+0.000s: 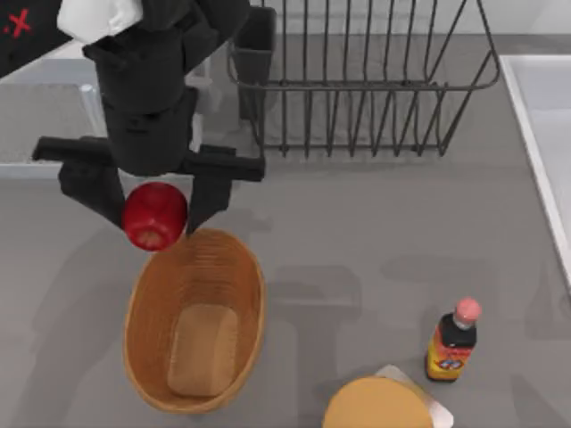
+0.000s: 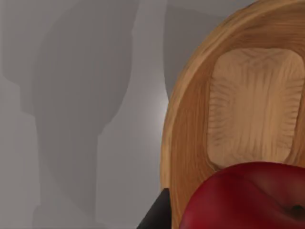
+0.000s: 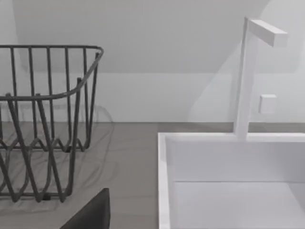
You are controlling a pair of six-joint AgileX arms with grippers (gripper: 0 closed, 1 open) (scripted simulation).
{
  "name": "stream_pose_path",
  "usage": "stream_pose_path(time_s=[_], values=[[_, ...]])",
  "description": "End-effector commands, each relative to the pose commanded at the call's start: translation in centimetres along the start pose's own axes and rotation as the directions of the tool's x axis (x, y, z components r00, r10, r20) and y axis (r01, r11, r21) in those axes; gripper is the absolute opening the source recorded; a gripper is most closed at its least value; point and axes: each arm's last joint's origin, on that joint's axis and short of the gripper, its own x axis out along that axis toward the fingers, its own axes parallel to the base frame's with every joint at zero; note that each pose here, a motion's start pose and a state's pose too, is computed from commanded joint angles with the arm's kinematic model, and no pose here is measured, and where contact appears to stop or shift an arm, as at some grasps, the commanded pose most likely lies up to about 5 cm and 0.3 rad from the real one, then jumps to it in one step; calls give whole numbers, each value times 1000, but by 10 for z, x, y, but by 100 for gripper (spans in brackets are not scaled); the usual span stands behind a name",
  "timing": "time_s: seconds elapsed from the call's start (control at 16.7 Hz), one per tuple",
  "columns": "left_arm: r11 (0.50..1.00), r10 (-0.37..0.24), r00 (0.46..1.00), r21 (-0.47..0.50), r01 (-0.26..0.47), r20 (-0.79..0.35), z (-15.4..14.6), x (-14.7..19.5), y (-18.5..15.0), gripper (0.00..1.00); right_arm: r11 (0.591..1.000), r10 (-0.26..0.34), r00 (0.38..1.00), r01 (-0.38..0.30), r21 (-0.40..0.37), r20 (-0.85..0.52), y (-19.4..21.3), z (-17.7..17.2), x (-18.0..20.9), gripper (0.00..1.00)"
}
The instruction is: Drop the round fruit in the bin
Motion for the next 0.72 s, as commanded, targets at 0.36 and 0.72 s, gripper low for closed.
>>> stream_pose_path(time_s=[0.36, 0.72], values=[[969, 242, 969, -68, -239, 45, -36, 5, -75, 0, 1000, 0, 1000, 0, 0, 0, 0, 0, 0, 100], [943, 330, 939, -78, -323, 98, -50, 6, -99, 0, 1000, 0, 1000, 0, 0, 0, 0, 0, 0, 100]])
